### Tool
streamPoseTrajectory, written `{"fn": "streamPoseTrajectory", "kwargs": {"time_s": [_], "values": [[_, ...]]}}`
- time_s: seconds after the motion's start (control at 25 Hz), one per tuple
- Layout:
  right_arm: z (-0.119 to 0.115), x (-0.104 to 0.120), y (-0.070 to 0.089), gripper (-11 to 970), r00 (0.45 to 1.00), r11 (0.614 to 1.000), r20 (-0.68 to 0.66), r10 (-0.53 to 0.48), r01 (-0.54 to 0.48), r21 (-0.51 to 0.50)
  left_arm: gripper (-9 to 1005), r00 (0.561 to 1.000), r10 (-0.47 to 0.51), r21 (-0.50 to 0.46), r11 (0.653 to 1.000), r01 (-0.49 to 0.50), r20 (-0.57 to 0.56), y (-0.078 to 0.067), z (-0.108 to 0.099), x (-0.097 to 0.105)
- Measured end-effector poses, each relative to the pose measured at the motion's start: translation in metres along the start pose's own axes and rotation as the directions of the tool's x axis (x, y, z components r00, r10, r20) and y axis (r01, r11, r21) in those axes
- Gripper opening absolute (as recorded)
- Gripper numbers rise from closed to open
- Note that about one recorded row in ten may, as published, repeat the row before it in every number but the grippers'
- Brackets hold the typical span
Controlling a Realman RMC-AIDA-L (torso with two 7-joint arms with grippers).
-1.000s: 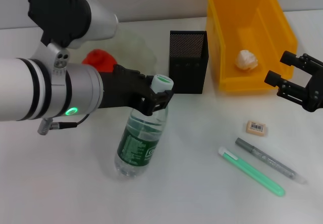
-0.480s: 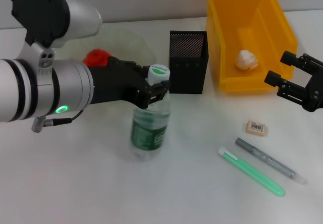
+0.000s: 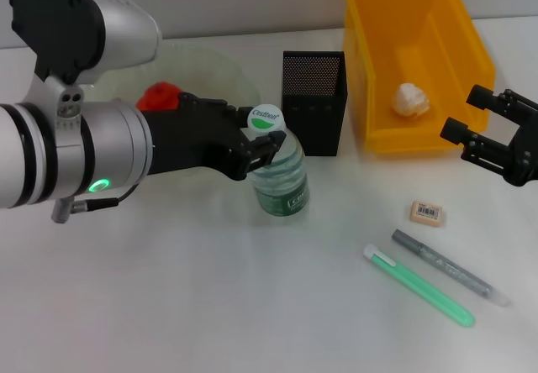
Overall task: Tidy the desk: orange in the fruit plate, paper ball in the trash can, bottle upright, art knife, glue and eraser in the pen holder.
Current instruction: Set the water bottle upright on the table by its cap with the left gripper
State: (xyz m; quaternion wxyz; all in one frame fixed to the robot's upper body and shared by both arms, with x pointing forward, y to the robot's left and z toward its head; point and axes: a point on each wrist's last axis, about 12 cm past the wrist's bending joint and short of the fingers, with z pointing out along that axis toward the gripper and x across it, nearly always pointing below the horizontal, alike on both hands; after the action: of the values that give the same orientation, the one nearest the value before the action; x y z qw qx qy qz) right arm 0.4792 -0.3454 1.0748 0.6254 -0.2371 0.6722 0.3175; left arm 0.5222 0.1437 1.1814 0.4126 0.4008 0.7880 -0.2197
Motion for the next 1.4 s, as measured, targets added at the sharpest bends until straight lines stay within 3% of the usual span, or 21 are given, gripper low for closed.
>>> {"fn": "streamPoseTrajectory", "kwargs": {"time_s": [1.4], "values": [[0.0024, 0.0002, 0.0003, 733, 1.000, 1.000, 0.003, 0.001, -0.002, 0.001, 418, 0.999, 0.041, 0.009, 0.999, -0.041, 0.013, -0.0026, 0.0054, -0.0066]]}}
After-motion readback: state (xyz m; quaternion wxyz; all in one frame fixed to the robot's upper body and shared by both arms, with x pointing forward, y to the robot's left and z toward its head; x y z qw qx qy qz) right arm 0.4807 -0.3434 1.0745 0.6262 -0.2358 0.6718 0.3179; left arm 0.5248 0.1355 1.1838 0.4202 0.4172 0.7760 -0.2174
